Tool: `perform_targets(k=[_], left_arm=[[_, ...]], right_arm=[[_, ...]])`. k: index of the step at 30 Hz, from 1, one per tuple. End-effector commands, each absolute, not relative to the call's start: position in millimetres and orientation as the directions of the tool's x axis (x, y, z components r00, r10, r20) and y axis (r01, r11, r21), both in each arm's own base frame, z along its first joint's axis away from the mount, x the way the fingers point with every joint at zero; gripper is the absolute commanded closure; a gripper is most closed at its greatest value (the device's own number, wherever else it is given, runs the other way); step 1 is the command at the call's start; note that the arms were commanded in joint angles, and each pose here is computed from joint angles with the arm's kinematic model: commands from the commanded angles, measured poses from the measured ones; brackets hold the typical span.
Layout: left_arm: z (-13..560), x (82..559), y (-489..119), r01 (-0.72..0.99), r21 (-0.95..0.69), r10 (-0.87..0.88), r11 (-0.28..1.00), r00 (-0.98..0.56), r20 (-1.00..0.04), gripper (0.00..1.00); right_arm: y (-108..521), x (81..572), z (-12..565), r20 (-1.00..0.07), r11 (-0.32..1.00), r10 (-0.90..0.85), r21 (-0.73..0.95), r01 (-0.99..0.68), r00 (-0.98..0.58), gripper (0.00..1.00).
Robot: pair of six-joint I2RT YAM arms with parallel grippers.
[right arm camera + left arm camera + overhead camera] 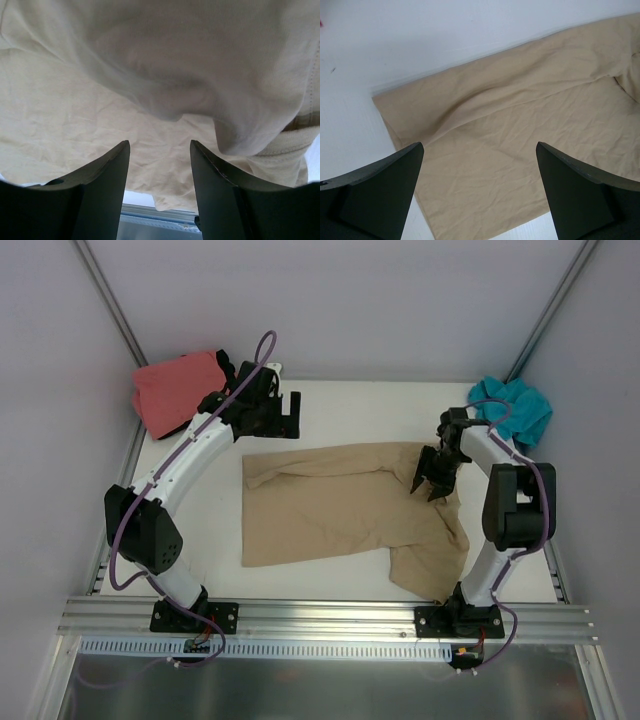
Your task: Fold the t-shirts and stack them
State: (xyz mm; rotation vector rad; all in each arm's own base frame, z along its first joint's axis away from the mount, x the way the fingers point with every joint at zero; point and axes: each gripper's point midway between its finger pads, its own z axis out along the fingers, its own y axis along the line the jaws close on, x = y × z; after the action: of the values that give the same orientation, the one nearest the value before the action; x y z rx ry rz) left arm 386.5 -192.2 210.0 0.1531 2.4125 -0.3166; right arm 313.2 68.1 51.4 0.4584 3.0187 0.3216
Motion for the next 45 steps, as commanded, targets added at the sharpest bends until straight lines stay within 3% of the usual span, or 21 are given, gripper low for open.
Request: perform_targets(k=[1, 9, 15, 21, 45], left_arm=[[222, 388, -187, 0.199, -0.180, 0.027, 0.963, -0.738, -0.674, 0.01], [221, 385, -183, 0.197, -0.175, 0.030, 0.965, -0.743, -0.669, 0.01], [222, 385, -182, 0.196, -0.173, 0.031, 0.965, -0.743, -0.669, 0.02], [221, 386, -180, 0.190, -0.171, 0.028, 0.967, -0.744, -0.667, 0.01], [216, 385, -186, 0.197, -0.200, 0.017, 0.960, -0.752, -0.659, 0.01]], right_arm=[[64, 315, 41, -0.046, 0.940, 0.300, 0.186, 0.287, -0.953, 0.44], [63, 326, 31, -0.056, 0.938, 0.310, 0.180, 0.296, -0.949, 0.50], [65, 340, 32, -0.070, 0.936, 0.313, 0.191, 0.295, -0.947, 0.84], [67, 347, 40, -0.083, 0.936, 0.308, 0.205, 0.287, -0.948, 1.00], [63, 309, 109, -0.130, 0.940, 0.283, 0.232, 0.248, -0.950, 1.00]])
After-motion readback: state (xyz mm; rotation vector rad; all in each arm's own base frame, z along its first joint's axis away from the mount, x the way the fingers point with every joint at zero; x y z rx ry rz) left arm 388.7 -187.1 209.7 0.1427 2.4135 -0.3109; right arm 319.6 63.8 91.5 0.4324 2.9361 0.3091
